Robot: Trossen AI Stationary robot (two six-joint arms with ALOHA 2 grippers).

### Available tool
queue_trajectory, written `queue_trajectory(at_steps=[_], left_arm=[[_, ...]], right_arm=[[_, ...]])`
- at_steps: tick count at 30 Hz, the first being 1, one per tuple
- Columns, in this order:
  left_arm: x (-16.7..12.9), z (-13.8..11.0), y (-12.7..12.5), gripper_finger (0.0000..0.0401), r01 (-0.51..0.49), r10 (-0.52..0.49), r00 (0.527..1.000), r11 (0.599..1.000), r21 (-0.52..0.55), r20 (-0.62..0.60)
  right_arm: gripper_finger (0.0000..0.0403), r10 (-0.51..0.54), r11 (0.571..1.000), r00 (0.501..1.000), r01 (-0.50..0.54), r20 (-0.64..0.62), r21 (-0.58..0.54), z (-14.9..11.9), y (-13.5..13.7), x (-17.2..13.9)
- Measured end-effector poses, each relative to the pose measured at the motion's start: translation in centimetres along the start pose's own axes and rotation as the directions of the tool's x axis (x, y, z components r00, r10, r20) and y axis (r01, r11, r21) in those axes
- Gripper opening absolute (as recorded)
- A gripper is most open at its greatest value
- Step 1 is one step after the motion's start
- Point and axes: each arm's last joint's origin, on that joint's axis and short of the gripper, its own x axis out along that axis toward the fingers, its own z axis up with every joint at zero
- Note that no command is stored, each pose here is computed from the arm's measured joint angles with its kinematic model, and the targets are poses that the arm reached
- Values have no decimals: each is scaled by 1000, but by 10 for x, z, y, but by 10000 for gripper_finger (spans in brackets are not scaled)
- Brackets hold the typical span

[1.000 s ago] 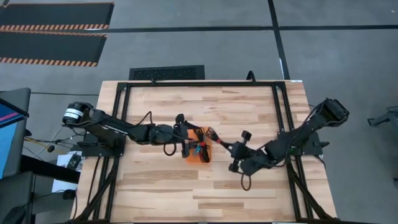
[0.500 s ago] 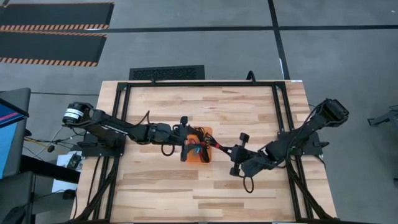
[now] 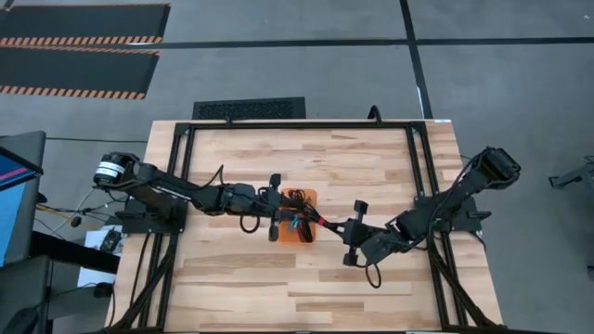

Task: Pick and place USB-C Cables
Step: Put the black charger cable into the orange bin

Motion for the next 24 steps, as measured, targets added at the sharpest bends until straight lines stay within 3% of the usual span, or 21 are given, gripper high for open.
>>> queue_trajectory(at_steps=[4,8,15,24], left_arm=[[0,0,0,6,-10,10,1000,999,36,-3],[-2,-4,-5,3,-120,126,991,984,132,-39],[-9,-13,-22,1,-344,397,912,879,331,-107],[-17,-17,-43,0,-365,466,876,808,463,-123]], right_arm=[[61,-21,999,1000,21,4,25,0,-1,1],[103,-113,993,993,112,21,42,0,-5,1],[179,-358,930,934,355,12,97,-11,-16,-1],[210,-385,913,923,384,-23,140,-15,-22,2]])
